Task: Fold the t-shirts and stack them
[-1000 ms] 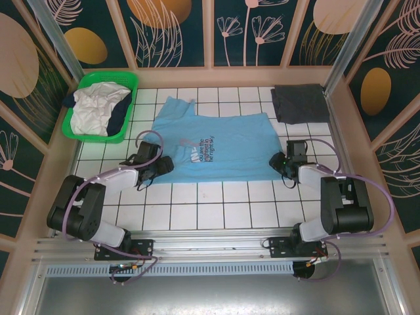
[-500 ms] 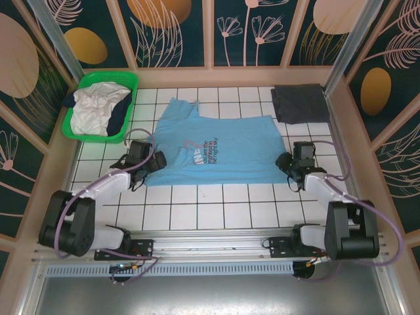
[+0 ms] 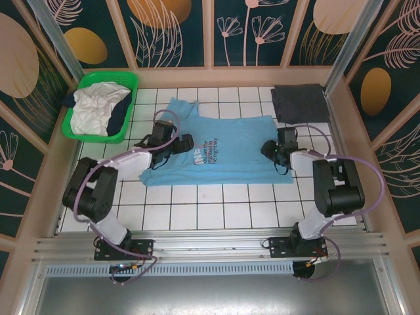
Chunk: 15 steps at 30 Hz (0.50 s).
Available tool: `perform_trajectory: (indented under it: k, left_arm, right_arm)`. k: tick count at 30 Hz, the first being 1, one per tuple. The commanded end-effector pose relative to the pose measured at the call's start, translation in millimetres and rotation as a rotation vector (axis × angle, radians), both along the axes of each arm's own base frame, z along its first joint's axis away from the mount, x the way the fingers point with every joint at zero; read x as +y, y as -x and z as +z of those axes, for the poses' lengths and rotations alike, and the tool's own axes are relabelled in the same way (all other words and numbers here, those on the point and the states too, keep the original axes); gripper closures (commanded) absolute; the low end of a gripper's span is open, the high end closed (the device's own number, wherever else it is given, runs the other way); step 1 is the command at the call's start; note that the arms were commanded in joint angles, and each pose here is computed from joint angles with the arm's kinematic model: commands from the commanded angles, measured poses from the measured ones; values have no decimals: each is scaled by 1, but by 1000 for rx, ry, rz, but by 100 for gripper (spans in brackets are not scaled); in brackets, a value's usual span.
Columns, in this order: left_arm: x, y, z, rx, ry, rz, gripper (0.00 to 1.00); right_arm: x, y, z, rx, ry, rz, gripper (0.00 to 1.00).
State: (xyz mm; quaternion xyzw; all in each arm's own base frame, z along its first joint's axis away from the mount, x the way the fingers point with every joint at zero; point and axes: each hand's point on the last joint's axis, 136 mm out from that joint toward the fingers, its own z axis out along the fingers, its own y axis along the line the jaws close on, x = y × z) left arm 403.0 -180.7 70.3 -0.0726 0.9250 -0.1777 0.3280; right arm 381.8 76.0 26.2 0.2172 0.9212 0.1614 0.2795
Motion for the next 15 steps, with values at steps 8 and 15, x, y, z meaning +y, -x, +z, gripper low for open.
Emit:
perform_trajectory:
  k: [8, 15]
  left_arm:
    - [48, 44, -85, 193, -220, 68, 1]
    - [70, 89, -89, 259, -231, 116, 2]
  right_arm:
    - [-3, 48, -28, 106, 21, -5, 56]
    - [-1, 83, -29, 123, -2, -4, 55]
